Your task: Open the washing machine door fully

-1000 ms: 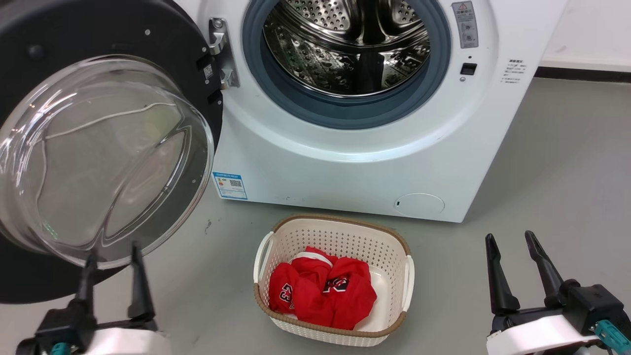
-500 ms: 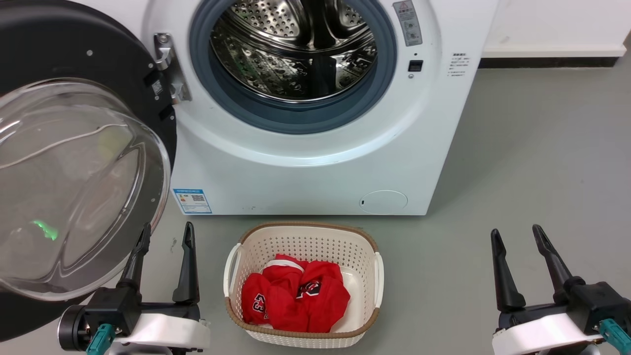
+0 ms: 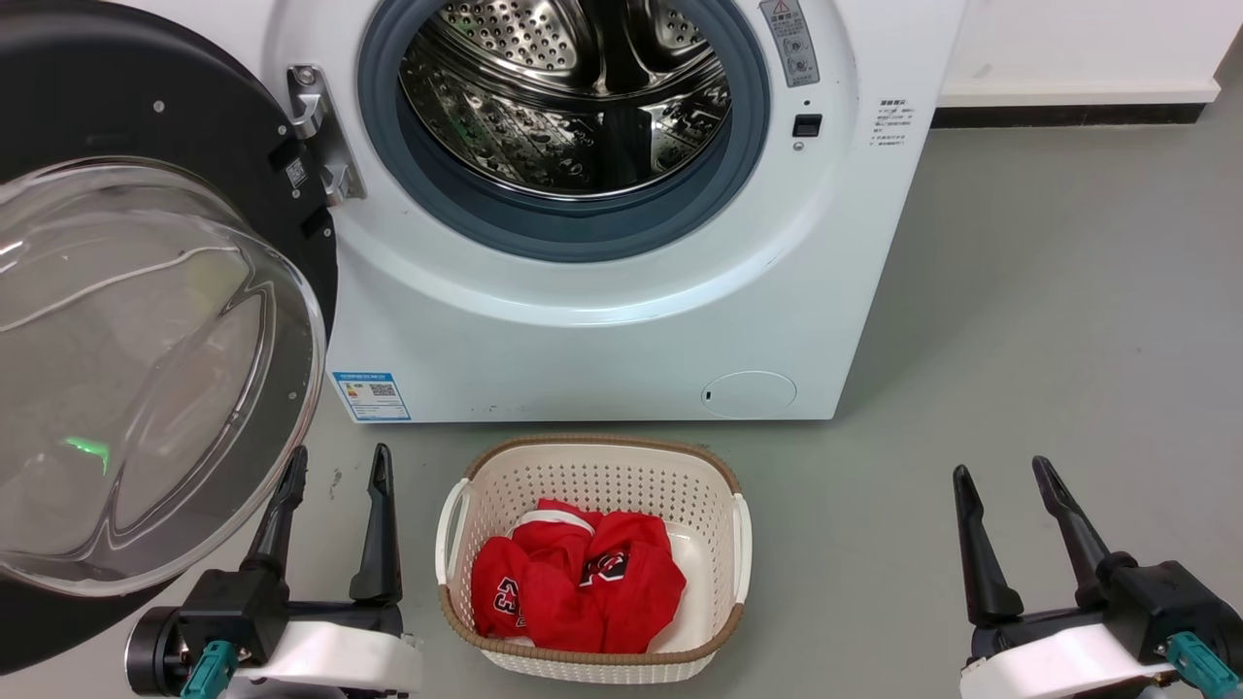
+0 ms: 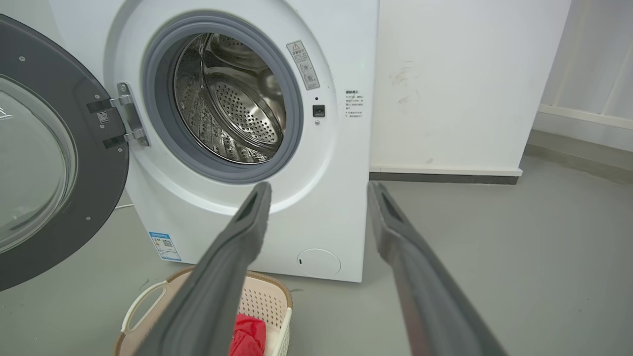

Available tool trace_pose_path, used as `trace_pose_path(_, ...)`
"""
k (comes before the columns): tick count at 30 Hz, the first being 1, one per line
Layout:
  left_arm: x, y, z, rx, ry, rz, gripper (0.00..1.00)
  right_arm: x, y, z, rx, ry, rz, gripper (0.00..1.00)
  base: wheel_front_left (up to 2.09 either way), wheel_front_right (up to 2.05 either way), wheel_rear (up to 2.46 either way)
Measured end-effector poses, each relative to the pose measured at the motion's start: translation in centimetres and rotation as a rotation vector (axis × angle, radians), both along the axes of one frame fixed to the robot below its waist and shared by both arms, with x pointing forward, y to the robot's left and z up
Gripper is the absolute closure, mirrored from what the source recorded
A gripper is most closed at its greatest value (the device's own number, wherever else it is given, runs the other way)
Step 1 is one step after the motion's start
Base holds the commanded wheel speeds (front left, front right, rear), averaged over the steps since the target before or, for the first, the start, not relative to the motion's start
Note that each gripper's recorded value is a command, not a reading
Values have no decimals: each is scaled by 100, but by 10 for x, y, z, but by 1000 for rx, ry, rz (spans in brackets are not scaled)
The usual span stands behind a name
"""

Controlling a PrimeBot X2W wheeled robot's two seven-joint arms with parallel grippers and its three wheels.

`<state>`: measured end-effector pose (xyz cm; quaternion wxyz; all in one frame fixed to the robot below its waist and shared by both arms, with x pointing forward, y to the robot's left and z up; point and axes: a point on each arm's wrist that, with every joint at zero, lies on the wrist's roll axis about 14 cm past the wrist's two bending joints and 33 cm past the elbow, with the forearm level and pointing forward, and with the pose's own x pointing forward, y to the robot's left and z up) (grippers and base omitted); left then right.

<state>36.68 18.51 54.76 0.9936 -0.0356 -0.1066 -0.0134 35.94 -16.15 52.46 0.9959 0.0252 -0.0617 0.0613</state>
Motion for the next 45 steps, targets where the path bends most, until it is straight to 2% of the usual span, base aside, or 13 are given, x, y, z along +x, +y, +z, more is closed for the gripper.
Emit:
trace_pose_path(17, -1, 3, -4, -10, 13, 8, 0, 1, 2, -3, 12, 7, 5, 0, 0, 0, 0)
trace_pose_path(18, -2, 3, -7, -11, 22, 7, 100, 0, 1, -6, 11, 17, 4, 100, 0, 0, 0)
trace_pose_path(22, -6, 4, -27, -29, 90, 11, 100, -5, 1, -22, 23, 67, 1, 100, 0, 0, 0)
trace_pose_path(33, -5, 13, -39, -263, 151, 31, 100, -3, -8, -28, 263, 119, -30, 100, 0, 0, 0)
trace_pose_path(45, -1, 17, -44, -468, 179, 30, 100, 3, -16, -28, 473, 144, -49, 100, 0, 0, 0)
